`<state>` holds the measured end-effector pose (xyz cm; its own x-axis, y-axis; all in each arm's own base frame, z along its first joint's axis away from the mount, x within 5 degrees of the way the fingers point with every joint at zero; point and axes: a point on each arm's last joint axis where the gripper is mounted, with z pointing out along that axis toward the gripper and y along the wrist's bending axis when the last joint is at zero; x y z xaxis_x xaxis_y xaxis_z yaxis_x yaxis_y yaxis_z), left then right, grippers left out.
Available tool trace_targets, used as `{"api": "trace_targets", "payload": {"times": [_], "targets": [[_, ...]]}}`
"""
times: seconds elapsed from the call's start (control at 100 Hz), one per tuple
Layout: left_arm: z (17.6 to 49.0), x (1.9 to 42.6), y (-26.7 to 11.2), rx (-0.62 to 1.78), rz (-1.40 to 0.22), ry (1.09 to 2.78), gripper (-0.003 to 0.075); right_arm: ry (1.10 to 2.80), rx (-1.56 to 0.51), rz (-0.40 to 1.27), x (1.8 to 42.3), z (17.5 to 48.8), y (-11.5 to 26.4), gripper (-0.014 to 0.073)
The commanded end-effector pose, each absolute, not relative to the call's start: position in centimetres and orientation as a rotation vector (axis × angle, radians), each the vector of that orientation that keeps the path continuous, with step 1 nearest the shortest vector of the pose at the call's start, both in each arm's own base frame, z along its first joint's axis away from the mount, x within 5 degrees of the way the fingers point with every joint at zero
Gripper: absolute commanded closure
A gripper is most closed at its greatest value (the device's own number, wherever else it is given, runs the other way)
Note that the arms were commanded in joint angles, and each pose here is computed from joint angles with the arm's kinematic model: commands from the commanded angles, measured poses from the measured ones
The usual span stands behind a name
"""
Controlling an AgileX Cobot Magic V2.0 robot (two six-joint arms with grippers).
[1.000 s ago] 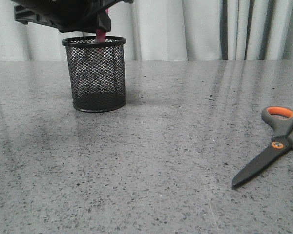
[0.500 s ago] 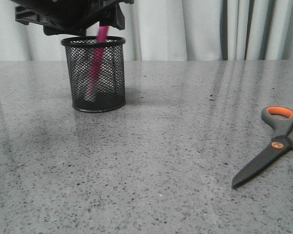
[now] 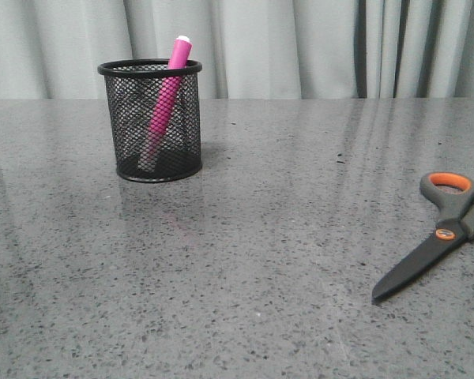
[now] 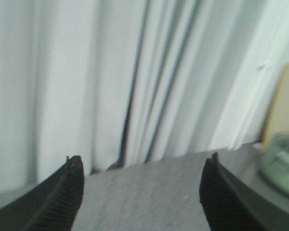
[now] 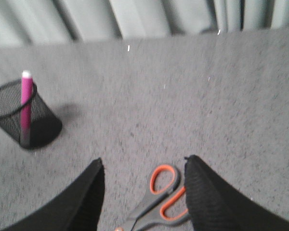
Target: Put pen and scissors into bin
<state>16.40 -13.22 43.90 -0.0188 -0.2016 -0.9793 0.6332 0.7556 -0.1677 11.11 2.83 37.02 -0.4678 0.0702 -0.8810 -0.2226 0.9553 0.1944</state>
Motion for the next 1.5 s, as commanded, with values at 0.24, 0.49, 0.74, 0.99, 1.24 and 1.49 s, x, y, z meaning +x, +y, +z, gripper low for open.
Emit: {"api": "trace_targets", "payload": {"times": [0.24, 0.49, 0.74, 0.99, 1.24, 1.49], "targets": [[48.7, 8.8, -8.1, 0.447, -0.695, 1.169, 0.0292, 2.356, -0.117, 0.592, 17.2, 37.2, 6.8, 0.0297], [48.7, 7.6, -7.8, 0.507, -0.726, 1.166, 0.0292, 2.591, 0.032, 0.707, 19.4, 34.0, 9.9, 0.0241], [48.4, 7.0, -8.0, 0.549, -0.788, 1.189, 0.0292, 2.714, 0.475, 0.734, 21.2, 31.7, 10.5, 0.0178], [48.9, 5.5, -6.9, 0.536, -0.797, 1.139, 0.0292, 2.811, 0.701, 0.481, 20.5, 30.8, 9.0, 0.0183], [49.1, 5.0, -6.2, 0.524, -0.770, 1.109, 0.0292, 2.806, 0.757, 0.636, 19.9, 30.0, 11.0, 0.0183], [49.1, 4.9, -6.2, 0.524, -0.772, 1.108, 0.0292, 2.892, 0.824, 0.520, 20.0, 26.9, 11.5, 0.0183]]}}
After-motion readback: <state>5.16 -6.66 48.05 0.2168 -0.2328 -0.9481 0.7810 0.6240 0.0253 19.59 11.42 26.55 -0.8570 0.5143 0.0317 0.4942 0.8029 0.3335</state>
